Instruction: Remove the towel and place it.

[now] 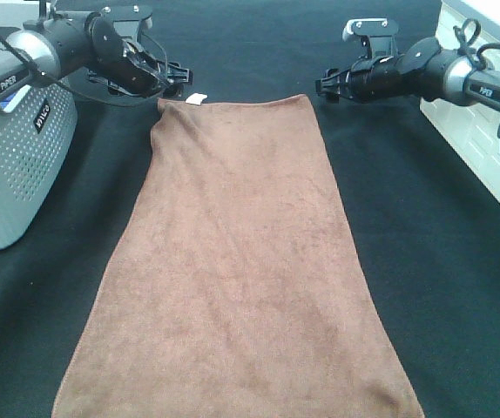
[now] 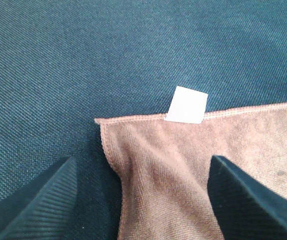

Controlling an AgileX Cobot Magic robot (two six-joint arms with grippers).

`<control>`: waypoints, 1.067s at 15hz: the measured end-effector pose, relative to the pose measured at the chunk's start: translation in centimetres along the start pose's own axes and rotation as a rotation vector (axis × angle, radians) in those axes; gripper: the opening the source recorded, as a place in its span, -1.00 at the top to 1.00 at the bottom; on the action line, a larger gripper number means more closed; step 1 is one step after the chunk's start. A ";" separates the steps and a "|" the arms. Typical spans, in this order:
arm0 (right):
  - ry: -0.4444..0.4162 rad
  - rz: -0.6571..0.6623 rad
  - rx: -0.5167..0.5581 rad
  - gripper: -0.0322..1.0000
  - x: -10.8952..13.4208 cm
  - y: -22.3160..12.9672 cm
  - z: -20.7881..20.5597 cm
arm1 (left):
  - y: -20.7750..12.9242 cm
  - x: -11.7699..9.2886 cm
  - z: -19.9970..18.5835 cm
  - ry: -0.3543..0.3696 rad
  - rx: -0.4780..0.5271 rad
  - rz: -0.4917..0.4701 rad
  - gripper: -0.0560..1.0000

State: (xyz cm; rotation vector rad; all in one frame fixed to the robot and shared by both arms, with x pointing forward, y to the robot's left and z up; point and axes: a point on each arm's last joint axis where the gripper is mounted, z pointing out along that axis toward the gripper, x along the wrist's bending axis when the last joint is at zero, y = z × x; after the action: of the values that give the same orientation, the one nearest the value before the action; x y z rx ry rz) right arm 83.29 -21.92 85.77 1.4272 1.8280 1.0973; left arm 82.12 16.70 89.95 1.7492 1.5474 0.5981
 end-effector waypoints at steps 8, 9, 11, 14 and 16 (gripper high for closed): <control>0.036 0.008 0.027 -0.50 2.0 -1.5 1.0 | -0.3 0.0 0.0 0.001 0.033 -0.002 -0.41; 0.036 0.014 0.026 -0.50 1.9 -1.5 1.0 | -0.3 0.0 0.0 0.001 0.034 -0.001 -0.41; 0.039 0.033 0.013 -0.50 1.9 -1.0 0.8 | -0.3 0.0 0.0 0.001 0.036 -0.001 -0.41; 0.015 0.044 -0.037 -0.50 1.8 0.3 0.3 | -0.4 0.0 0.0 0.002 0.041 -0.001 -0.41; 0.004 0.054 -0.024 -0.50 1.4 -0.8 0.9 | -0.4 0.0 0.0 0.002 0.047 -0.001 -0.41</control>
State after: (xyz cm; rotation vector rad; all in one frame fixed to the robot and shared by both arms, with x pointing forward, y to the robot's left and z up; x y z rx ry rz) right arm 83.23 -20.42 84.65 1.4688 1.7828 1.1461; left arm 81.84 16.73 89.63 1.7833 1.5752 0.5675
